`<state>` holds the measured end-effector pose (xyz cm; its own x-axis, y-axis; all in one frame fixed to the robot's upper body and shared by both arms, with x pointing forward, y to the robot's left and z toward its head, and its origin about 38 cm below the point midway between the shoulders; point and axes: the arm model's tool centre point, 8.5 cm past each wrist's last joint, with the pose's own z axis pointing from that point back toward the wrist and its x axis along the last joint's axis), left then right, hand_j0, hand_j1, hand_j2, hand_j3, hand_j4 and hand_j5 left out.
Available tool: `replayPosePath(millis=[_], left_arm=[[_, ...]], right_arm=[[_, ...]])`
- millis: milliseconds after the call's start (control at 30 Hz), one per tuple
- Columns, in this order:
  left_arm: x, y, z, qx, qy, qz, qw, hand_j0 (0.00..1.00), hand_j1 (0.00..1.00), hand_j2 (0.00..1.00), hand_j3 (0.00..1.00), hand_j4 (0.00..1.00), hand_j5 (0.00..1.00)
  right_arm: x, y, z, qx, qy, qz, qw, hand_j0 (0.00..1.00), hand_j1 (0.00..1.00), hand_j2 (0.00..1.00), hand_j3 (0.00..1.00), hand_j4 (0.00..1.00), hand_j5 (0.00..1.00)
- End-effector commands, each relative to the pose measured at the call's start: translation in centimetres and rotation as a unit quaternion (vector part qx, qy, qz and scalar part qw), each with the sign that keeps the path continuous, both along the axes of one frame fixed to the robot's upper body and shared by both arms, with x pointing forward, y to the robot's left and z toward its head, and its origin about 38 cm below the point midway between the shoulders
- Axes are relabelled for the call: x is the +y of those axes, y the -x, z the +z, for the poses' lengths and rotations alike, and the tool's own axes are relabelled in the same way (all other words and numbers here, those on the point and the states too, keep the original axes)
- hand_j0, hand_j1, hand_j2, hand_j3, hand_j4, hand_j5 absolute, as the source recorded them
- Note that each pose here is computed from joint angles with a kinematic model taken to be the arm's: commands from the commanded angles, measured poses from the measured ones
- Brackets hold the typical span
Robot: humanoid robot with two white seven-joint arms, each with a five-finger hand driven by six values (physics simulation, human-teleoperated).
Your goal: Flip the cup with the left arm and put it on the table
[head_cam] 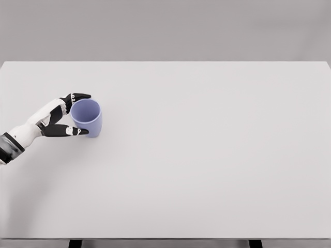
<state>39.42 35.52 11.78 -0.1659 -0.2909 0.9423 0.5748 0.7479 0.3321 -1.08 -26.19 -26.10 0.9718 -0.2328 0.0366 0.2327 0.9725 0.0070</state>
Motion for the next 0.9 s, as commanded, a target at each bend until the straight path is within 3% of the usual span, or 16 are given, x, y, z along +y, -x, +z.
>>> replayPosePath(millis=[0,867], left_arm=[[0.03,0.00,0.07,0.000,0.002,0.000,1.0000,0.86,0.86,0.86,0.86,0.86,0.86],[0.70,-0.02,0.69,-0.010,0.004,0.009,0.9999,1.00,1.00,1.00,1.00,1.00,1.00]], right_arm=[[-0.01,-0.05,0.00,-0.001,0.000,0.001,1.0000,1.00,1.00,1.00,1.00,1.00,1.00],[0.00,-0.03,0.00,0.000,0.000,0.000,1.0000,1.00,1.00,1.00,1.00,1.00,1.00]])
